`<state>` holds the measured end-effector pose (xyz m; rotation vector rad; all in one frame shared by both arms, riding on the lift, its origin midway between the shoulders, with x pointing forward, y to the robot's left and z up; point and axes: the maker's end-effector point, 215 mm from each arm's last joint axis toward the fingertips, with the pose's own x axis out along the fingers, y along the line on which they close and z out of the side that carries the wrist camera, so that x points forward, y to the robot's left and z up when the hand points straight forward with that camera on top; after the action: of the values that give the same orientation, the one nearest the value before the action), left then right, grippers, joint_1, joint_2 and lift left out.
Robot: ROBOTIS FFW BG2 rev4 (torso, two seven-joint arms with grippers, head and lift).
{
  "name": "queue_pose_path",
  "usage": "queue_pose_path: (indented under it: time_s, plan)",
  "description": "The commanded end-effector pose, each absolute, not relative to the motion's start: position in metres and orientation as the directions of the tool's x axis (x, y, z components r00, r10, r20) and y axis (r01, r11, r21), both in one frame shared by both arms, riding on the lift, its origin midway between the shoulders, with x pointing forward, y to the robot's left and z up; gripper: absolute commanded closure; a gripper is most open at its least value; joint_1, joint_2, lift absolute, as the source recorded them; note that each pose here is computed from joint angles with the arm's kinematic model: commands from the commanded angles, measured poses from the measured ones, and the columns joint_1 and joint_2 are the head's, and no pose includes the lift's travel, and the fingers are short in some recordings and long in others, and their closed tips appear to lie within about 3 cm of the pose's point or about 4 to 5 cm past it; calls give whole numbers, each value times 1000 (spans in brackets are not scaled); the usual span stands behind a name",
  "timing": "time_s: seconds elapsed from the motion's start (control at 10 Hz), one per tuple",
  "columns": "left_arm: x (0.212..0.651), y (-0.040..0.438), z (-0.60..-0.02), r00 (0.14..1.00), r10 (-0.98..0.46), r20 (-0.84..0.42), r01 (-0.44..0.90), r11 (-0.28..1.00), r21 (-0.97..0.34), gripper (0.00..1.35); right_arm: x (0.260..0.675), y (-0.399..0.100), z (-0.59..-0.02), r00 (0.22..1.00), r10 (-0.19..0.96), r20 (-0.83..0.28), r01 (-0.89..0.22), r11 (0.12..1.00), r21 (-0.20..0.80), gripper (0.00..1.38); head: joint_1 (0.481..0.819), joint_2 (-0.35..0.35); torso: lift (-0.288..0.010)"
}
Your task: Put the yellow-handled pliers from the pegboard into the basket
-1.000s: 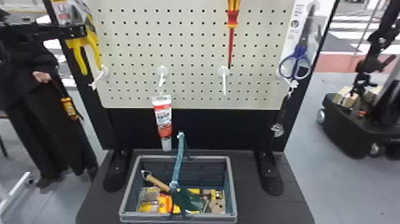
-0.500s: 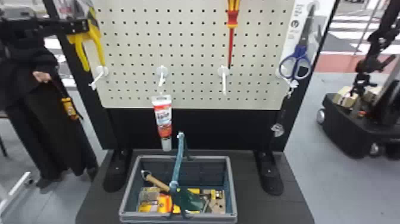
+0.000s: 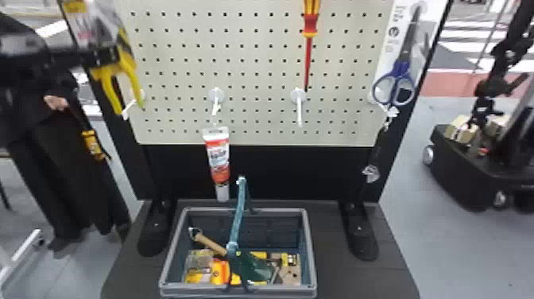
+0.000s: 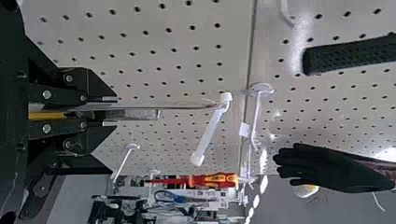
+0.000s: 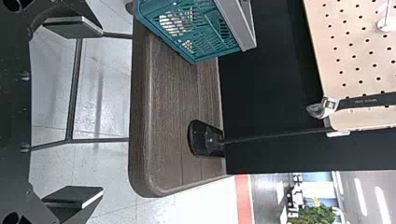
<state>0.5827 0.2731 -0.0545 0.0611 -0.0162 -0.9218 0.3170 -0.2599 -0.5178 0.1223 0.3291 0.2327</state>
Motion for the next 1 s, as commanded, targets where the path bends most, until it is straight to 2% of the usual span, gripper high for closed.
queue_pose_path:
  time_s: [0.0,0.3,0.9]
  plan:
    - [566,274,-99,610,-792,0,792,610,-15,1207,314,-260,-519,918,246,-310,-205,966,158,108,549,0,-100]
    - [539,262,-176,617,-787,9,779,609,-145,1207,310,-261,-518,918,243,-313,-201,966,160,108,549,0,-100]
    - [508,235,-278,649,-760,5,729,621,-287,1207,304,-261,-519,917,242,-318,-198,966,165,108,549,0,-100]
